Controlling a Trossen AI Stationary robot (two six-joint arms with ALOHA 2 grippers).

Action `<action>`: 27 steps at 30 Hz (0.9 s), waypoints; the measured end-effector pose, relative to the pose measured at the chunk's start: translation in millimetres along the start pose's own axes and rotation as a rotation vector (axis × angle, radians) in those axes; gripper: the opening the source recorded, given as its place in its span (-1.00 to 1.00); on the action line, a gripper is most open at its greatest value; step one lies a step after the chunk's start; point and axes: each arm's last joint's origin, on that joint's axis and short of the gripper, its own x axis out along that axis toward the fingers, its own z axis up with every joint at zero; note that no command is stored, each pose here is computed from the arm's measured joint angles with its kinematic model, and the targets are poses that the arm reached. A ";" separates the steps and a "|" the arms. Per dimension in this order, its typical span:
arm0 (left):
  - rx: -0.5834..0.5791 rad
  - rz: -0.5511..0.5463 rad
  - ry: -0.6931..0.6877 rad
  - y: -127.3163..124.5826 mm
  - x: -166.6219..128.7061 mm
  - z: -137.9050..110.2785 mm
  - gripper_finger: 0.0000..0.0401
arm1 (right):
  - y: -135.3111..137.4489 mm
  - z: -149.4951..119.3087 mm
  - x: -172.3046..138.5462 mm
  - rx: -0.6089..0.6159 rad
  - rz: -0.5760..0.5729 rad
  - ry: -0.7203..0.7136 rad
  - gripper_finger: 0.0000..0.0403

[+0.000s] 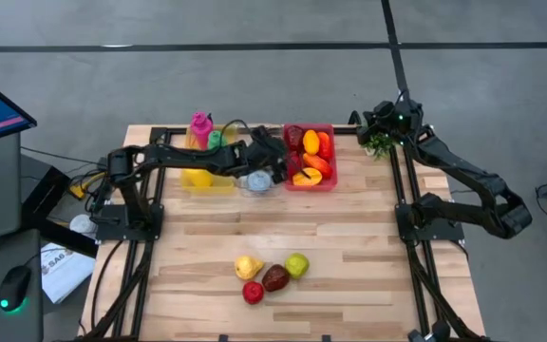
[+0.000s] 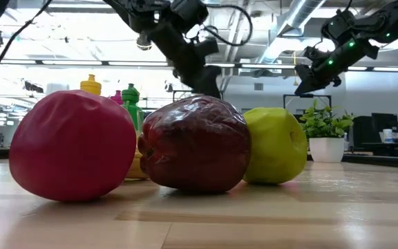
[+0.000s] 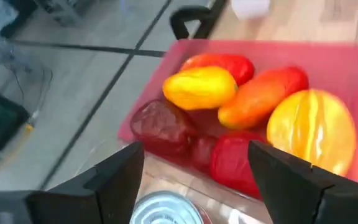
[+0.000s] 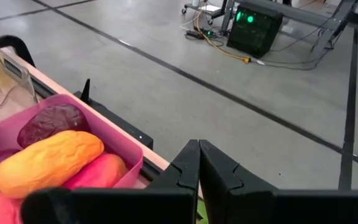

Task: Pick & Place Food Item
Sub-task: Put the green apple into the pink bin

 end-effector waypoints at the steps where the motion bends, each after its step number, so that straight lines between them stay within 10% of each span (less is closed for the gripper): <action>1: -0.041 0.002 -0.010 2.9 -4.3 2.7 0.35 | 0.1 -0.6 1.0 0.000 0.001 0.005 -0.99; 10: -0.446 0.005 -0.183 34.7 -52.8 32.9 0.18 | -0.1 0.6 4.2 -0.044 -0.002 -0.013 -0.99; 27: -0.753 0.151 -0.363 63.6 -60.3 46.7 -0.13 | -1.4 11.3 3.4 -0.044 -0.019 -0.123 -0.99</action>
